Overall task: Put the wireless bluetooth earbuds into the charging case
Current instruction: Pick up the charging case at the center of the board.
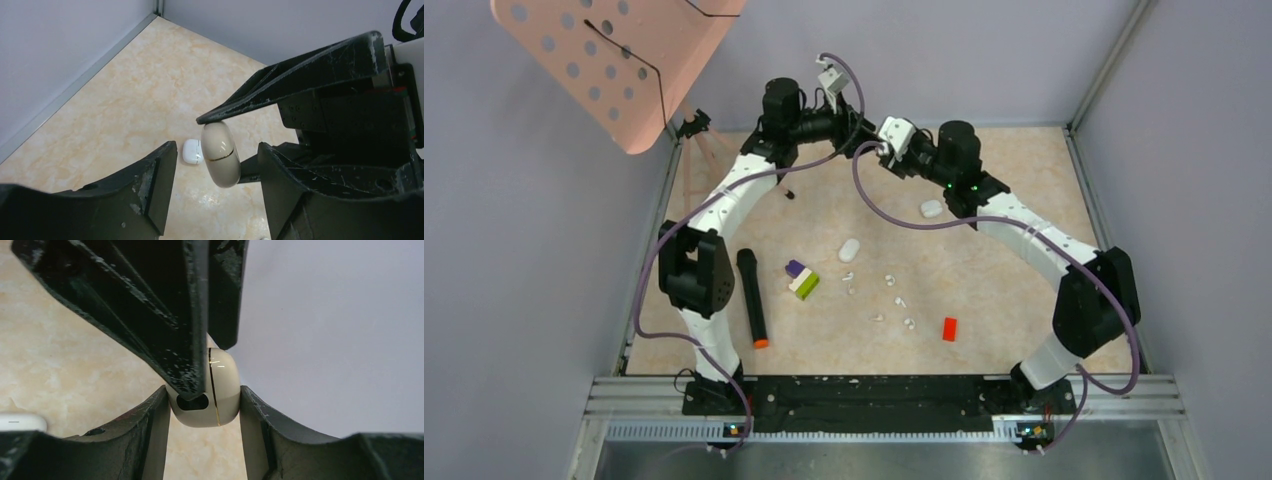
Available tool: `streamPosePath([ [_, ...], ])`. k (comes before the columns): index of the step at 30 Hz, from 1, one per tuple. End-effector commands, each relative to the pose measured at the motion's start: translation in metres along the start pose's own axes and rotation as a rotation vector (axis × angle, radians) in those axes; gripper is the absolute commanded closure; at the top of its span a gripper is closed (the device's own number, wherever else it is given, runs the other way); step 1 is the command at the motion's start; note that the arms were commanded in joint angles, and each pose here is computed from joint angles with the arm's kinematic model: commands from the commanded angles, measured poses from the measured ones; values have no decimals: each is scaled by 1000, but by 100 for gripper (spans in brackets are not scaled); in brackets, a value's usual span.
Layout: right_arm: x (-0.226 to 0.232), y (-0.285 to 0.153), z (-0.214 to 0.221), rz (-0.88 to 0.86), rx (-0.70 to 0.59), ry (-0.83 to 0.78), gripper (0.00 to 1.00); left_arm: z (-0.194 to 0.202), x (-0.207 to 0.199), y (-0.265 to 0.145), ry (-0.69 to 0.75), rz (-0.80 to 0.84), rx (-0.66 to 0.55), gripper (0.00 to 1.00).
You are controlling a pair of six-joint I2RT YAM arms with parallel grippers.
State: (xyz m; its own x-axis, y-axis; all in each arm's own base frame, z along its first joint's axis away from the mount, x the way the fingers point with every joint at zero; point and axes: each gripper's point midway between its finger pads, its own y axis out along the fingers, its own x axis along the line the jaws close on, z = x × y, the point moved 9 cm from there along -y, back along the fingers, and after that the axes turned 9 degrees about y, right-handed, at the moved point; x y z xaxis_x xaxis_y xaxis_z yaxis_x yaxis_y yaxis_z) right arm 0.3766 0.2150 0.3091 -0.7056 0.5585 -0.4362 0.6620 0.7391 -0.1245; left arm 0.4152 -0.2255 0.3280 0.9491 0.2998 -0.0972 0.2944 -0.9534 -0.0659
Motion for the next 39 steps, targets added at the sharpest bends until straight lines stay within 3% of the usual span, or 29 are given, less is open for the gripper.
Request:
streamPosePath([
  [1, -8, 4, -28, 32, -104, -55, 100, -18, 2, 8, 58, 46, -56, 37],
  [4, -9, 4, -28, 49, -110, -57, 100, -16, 2, 9, 54, 52, -53, 42],
  [10, -9, 3, -30, 59, -131, -60, 100, -9, 7, 12, 29, 39, -36, 42],
  [12, -7, 4, -30, 55, -130, -67, 100, -10, 7, 13, 34, 52, -39, 50],
  [15, -6, 4, -27, 47, -122, -74, 100, -11, 7, 13, 44, 56, -47, 71],
  [16, -5, 4, -26, 39, -113, -73, 96, -11, 8, 13, 45, 57, -50, 79],
  [18, -3, 5, -23, 20, -85, -41, 71, -11, 9, 12, 47, 57, -57, 97],
  [21, -3, -3, -18, -60, -16, 51, 29, -11, 13, 7, 42, 62, -94, 100],
  [25, -14, -24, -14, -236, 112, 269, 17, -2, 19, -9, 30, 122, -152, 100],
  [28, -45, -40, -26, -323, 177, 558, 16, 10, 20, -19, 102, 191, -130, 100],
  [31, -59, -43, -21, -481, 187, 721, 26, 11, 15, -28, 168, 214, -135, 100],
  [34, -62, -42, -21, -583, 119, 706, 33, 6, 11, -30, 204, 212, -157, 100],
  [39, -48, -21, -31, -623, 65, 599, 35, -4, 6, -27, 224, 235, -182, 100],
])
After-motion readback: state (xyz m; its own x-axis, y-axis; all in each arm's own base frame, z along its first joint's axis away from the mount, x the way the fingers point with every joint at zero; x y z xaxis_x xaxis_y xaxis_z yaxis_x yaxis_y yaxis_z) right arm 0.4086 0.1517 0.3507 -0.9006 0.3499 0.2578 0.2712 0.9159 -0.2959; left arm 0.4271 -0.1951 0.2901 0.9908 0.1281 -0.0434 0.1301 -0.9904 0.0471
